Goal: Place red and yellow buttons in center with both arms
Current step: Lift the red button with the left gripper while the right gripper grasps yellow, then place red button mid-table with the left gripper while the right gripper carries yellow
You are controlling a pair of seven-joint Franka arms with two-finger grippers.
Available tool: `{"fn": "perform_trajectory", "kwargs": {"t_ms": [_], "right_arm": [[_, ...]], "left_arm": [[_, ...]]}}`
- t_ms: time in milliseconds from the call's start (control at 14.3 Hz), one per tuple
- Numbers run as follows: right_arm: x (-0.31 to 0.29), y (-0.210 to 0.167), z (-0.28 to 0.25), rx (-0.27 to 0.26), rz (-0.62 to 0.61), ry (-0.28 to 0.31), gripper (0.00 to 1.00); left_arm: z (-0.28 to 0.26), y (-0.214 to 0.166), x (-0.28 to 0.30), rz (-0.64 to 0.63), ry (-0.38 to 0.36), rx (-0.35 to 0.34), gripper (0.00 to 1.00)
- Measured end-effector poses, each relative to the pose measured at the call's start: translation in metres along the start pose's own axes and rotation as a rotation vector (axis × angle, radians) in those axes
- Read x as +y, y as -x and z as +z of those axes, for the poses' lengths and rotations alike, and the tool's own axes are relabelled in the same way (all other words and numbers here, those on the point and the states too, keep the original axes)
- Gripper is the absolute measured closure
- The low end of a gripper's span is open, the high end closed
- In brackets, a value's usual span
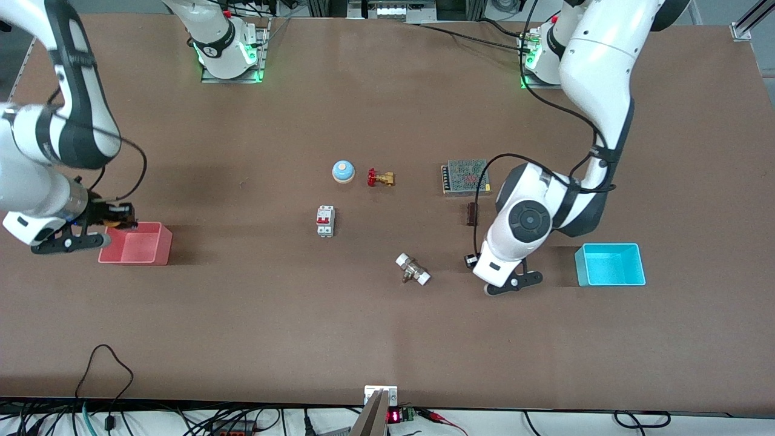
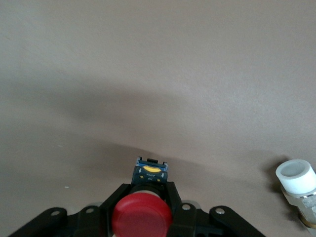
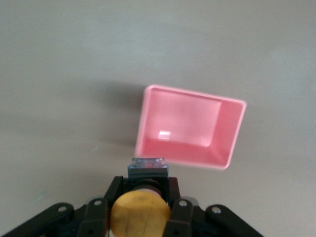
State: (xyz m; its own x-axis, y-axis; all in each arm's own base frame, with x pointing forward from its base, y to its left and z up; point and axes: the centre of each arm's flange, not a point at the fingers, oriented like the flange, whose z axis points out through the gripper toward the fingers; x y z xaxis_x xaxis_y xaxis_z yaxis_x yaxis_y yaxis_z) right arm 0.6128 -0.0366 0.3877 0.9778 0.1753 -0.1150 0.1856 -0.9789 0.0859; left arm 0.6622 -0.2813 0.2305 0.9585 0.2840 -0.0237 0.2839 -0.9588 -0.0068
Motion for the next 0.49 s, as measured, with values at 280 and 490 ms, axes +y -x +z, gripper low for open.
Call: {"fn": "perform_trajectory", "kwargs": {"t_ms": [280, 490], "right_arm": [[-0.108, -0.010, 0.008, -0.016, 0.062, -0.008, 0.59], [-0.160, -0.027, 0.062, 0.003, 0.075, -0.034, 0.59]], "left_arm": [[0.021, 0.003, 0.000, -0.008, -0.018, -0.020, 0.61], [0.025, 0.002, 0.000, -0.009, -0.013, -0.011, 0.47]]}}
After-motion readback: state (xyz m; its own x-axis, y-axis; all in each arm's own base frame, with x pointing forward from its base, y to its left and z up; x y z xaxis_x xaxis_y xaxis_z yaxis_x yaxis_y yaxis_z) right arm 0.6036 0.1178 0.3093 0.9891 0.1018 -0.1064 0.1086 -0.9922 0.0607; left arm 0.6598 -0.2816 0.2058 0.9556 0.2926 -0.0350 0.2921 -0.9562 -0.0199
